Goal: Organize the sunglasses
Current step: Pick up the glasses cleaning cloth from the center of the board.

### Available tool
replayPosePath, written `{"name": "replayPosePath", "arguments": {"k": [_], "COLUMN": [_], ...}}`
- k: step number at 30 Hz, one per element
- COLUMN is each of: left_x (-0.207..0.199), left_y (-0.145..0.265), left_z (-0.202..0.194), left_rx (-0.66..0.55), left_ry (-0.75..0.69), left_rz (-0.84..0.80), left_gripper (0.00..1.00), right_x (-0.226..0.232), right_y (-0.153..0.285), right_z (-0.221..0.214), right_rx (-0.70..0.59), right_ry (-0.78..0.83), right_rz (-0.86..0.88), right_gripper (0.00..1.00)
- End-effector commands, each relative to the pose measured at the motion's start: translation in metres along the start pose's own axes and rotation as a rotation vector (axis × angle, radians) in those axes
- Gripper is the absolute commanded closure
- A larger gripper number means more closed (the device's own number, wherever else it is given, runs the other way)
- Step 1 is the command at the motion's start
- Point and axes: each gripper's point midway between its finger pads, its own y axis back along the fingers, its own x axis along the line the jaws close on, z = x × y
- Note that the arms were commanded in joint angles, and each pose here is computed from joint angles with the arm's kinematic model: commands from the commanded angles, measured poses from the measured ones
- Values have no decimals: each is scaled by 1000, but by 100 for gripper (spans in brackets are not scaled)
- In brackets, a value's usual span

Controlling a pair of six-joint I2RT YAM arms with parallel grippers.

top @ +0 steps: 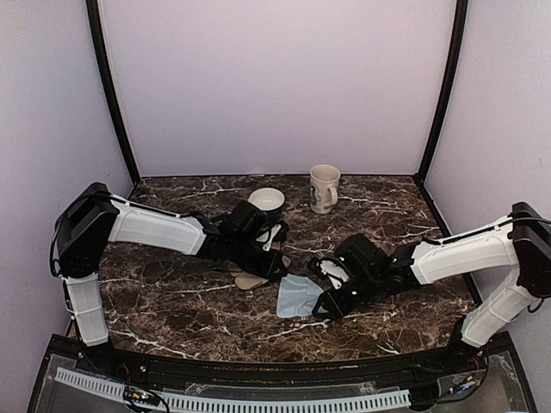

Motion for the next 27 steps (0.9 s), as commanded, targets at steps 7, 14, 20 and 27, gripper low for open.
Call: {"name": "replayPosePath", "arguments": {"k": [7, 14, 20, 27], "left_x": [-8, -8, -7, -7], "left_y": [8, 8, 8, 7], "left_z": [9, 8, 7, 6], "left_rx": [-20, -17, -16, -13], "left_ry": [-20, -18, -17, -40], "left_rz": [-20, -20, -20, -14], "left_gripper": [100, 100, 100, 93], "right_x": [-8, -6, -2, 0], "right_y": [-4, -7, -6, 2], "right_z": [-4, -4, 0, 4], "right_rx": [24, 32, 16, -2], "right_ry": [36, 50, 53, 46], "right_rz": [-77, -79, -59, -58], "right_gripper": [68, 78, 91, 100]}}
